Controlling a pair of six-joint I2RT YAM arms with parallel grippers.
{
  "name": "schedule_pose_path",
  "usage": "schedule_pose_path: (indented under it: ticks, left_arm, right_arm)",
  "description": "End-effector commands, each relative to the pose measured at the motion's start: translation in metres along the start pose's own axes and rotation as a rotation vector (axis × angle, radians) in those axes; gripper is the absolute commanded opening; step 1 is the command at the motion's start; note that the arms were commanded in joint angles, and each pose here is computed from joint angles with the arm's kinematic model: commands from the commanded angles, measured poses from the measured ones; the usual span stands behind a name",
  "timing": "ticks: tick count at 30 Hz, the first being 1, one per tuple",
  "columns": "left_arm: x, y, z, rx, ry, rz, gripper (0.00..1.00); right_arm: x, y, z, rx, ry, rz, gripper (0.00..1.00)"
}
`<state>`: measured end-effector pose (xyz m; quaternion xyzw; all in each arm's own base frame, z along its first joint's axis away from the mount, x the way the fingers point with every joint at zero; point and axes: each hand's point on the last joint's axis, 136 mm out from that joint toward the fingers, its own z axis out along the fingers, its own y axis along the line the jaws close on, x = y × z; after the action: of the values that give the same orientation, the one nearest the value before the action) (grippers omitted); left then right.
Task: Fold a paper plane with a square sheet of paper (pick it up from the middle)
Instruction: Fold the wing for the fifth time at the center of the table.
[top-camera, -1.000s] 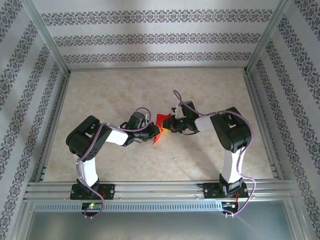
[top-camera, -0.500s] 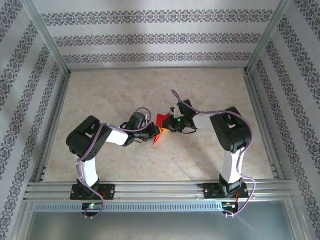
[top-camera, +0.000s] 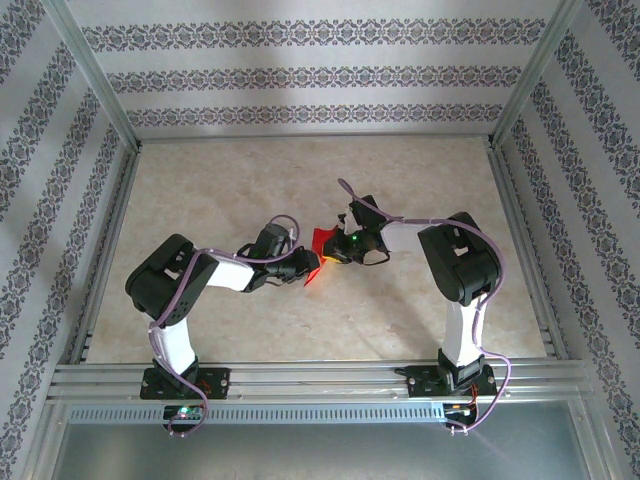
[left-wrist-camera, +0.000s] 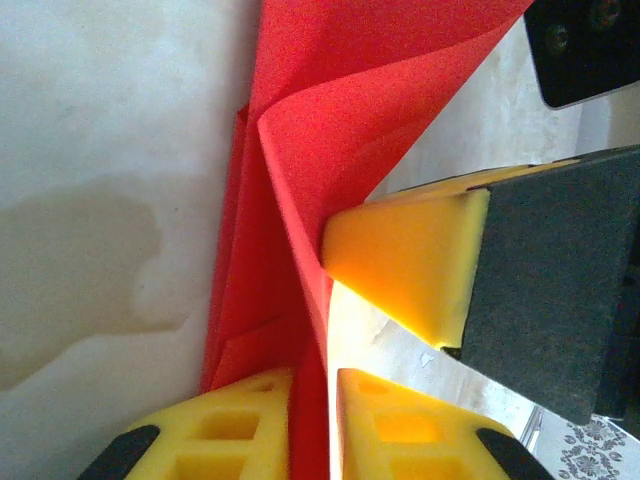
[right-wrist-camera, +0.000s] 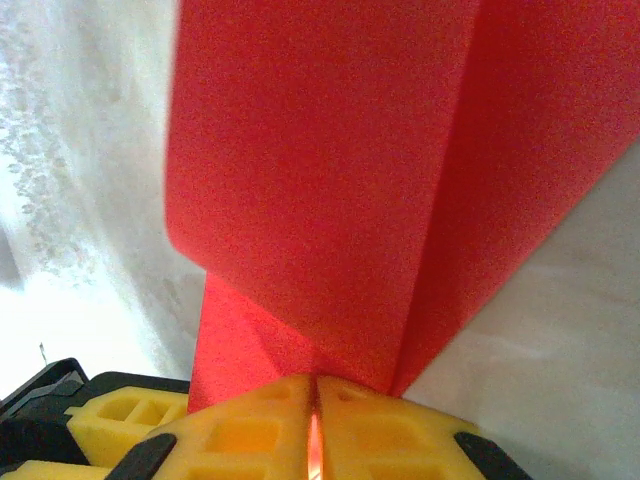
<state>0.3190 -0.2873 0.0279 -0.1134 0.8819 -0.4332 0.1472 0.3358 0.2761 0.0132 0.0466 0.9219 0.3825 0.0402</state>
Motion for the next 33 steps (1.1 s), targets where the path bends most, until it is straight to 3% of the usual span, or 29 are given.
schedule_pose_path:
  ticks: [1,17,33]
  left_arm:
    - [0.009,0.021,-0.008,-0.077,0.023,-0.041,0.18]
    - [0.017,0.037,-0.01,-0.152,0.056,-0.061,0.12]
    - [0.03,0.02,-0.025,-0.091,0.125,0.048,0.22]
  right_arm:
    - [0.01,-0.058,0.016,0.208,0.007,0.038,0.14]
    - [0.011,-0.06,0.017,0.218,0.018,0.039,0.13]
    - [0.013,-0.061,0.019,0.223,0.03,0.042,0.13]
